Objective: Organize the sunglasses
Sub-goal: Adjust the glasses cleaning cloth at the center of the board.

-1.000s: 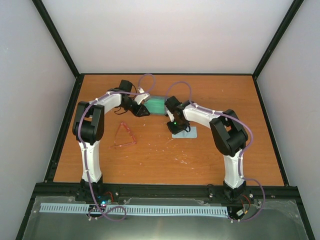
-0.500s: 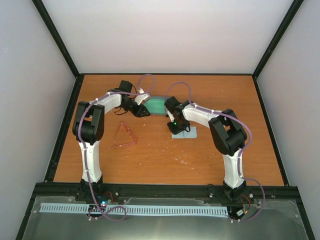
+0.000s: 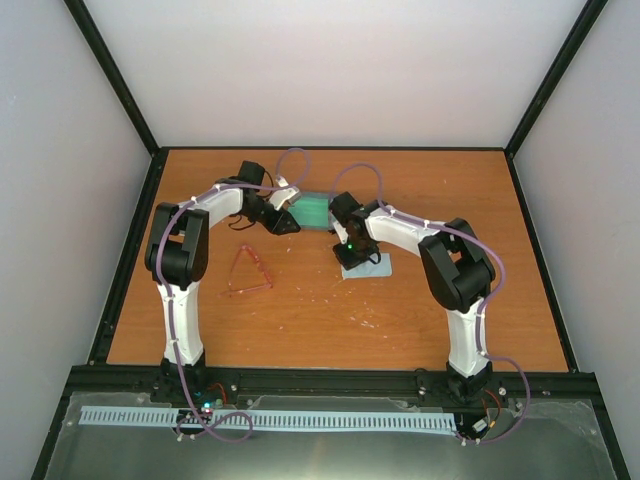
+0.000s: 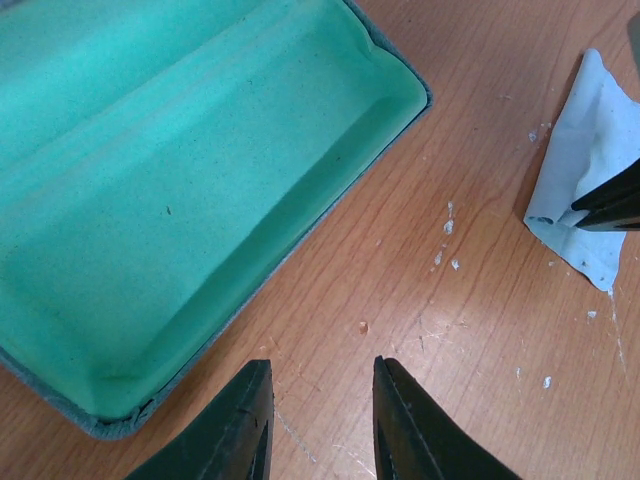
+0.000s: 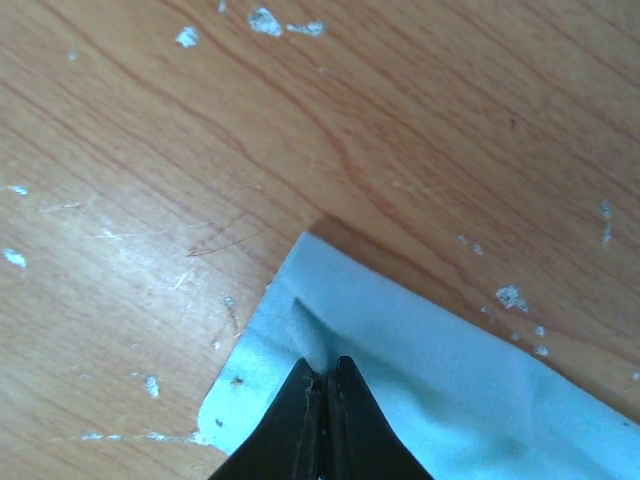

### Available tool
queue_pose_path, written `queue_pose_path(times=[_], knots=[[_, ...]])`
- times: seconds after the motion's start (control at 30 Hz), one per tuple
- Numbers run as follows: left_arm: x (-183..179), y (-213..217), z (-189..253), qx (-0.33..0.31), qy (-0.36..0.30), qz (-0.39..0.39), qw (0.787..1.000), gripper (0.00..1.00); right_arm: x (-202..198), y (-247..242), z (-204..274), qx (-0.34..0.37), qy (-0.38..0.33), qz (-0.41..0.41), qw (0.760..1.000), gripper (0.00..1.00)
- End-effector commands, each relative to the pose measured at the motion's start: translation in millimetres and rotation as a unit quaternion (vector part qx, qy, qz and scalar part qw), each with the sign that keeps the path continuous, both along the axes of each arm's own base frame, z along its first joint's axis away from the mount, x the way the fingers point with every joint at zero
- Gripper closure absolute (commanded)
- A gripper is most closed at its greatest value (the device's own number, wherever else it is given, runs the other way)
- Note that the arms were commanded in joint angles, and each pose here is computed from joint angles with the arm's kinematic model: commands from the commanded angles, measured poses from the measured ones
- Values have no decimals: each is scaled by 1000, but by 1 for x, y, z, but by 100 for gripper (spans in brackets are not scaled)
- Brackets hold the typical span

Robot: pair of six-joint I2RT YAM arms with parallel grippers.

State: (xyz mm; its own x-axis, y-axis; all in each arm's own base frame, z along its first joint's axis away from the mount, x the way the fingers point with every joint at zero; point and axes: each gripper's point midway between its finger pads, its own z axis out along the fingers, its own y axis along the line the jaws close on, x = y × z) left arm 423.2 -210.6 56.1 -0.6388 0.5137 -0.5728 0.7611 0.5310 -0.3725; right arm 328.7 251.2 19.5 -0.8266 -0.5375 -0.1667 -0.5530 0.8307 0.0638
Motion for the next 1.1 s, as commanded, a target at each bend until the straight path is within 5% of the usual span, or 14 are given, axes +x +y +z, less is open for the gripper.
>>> queue_pose_path(times=[0.0,0.63,1.07], knots=[[6,1,7,-12,-10,4,1000,70,-3,10,24,29,-8,10,1000,97],[5,1,10,-14,-15,6,1000,70,-34,2,6,22,56,32,998,95],[5,2,9,-12,-18,8,1000,70,-40,0,-3,19,69,32,997,73]])
